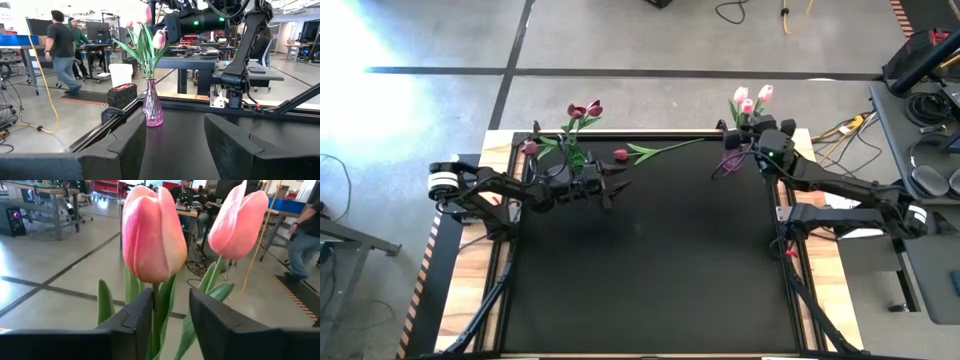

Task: Sort flowers into vase by color
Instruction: Put the pink flower into the violet vase

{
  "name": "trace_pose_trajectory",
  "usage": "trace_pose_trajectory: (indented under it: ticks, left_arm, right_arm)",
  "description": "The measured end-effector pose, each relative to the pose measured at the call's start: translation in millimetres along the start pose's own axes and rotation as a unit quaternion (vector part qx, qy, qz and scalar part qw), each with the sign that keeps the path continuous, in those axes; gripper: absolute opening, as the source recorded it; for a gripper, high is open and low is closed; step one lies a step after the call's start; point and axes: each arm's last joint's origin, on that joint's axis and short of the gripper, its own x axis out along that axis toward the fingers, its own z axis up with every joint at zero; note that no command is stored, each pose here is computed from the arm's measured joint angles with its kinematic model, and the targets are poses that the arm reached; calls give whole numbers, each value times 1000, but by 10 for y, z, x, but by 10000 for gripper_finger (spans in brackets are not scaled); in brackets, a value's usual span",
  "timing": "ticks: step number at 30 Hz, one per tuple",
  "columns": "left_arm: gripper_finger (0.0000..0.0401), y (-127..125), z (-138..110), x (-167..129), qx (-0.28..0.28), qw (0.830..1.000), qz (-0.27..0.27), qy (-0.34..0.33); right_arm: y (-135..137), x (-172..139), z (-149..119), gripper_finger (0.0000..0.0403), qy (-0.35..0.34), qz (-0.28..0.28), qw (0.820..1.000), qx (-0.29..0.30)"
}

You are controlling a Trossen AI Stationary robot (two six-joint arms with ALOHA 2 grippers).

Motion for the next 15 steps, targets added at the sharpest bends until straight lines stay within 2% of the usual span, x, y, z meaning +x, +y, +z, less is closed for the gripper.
trace_pose_trajectory:
  ticks: [6,15]
  left_arm:
    - [185,0,0,0,0,1000,0,0]
    - [185,0,-4,0,0,1000,0,2]
  right_arm:
    - [-45,-37,68,157,19,0,1000,-3]
    - [-156,-133,340,195,67,2,997,-40]
